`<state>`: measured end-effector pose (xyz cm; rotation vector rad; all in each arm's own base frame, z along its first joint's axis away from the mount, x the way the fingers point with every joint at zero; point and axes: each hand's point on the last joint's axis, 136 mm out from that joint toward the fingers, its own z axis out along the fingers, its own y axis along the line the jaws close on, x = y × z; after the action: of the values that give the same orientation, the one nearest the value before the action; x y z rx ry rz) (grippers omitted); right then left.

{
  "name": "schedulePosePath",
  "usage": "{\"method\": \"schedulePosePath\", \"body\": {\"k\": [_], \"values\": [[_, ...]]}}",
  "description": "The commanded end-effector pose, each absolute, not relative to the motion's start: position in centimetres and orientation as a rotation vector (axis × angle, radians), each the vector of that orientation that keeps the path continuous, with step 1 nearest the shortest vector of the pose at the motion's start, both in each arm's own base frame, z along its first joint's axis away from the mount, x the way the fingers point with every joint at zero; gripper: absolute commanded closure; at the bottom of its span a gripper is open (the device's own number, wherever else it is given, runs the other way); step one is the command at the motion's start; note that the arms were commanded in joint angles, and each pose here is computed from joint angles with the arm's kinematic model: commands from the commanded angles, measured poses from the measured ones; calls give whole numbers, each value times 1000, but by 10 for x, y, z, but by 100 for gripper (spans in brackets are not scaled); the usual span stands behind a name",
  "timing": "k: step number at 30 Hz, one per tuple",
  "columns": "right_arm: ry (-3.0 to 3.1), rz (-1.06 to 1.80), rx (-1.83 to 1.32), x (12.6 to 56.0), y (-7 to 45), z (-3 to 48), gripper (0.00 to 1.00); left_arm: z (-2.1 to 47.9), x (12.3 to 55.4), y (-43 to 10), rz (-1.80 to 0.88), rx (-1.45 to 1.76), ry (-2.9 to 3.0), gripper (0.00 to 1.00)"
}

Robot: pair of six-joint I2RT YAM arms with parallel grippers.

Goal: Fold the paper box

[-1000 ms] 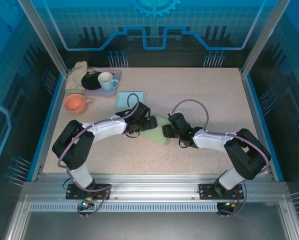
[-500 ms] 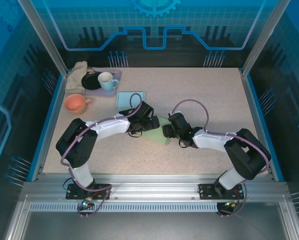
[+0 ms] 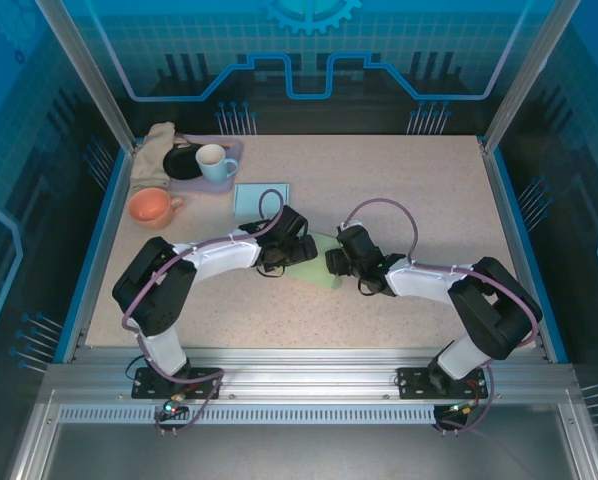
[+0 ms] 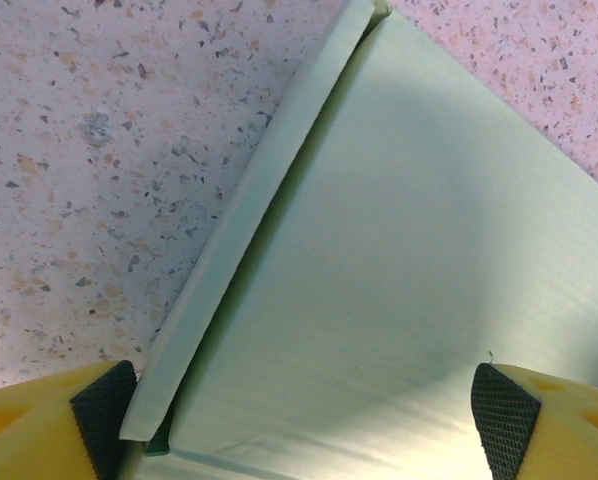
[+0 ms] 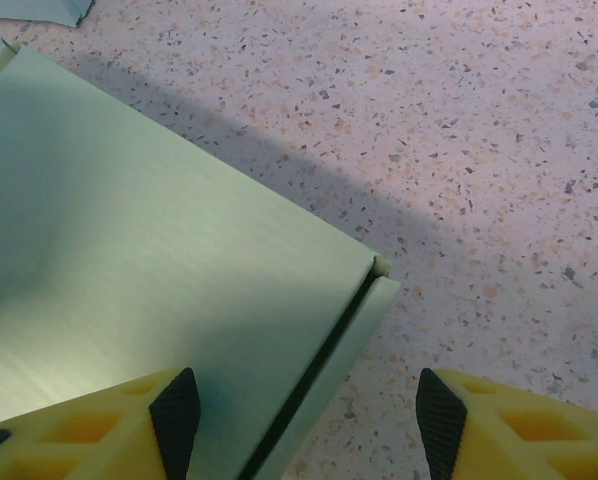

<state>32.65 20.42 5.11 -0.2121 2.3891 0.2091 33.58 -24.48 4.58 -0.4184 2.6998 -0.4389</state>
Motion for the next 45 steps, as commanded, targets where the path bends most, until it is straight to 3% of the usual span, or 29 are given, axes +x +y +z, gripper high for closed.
{"method": "schedulePosePath", "body": {"k": [1, 13, 20, 27, 45], "values": [[2458, 143, -225, 321, 193, 33, 38, 27, 328, -246, -430, -460, 2734, 12], [2466, 171, -175, 318, 192, 32, 38, 7, 327, -230, -323, -495, 2741, 15], [2418, 213, -64, 304, 185, 57, 37, 1, 325, -225, -310, -510, 2743, 15], [2403, 402, 32, 278, 195, 73, 38, 2, 326, -226, -320, -514, 2738, 15], [2465, 575, 1, 265, 230, 51, 43, 4, 325, -225, -321, -516, 2734, 15]]}}
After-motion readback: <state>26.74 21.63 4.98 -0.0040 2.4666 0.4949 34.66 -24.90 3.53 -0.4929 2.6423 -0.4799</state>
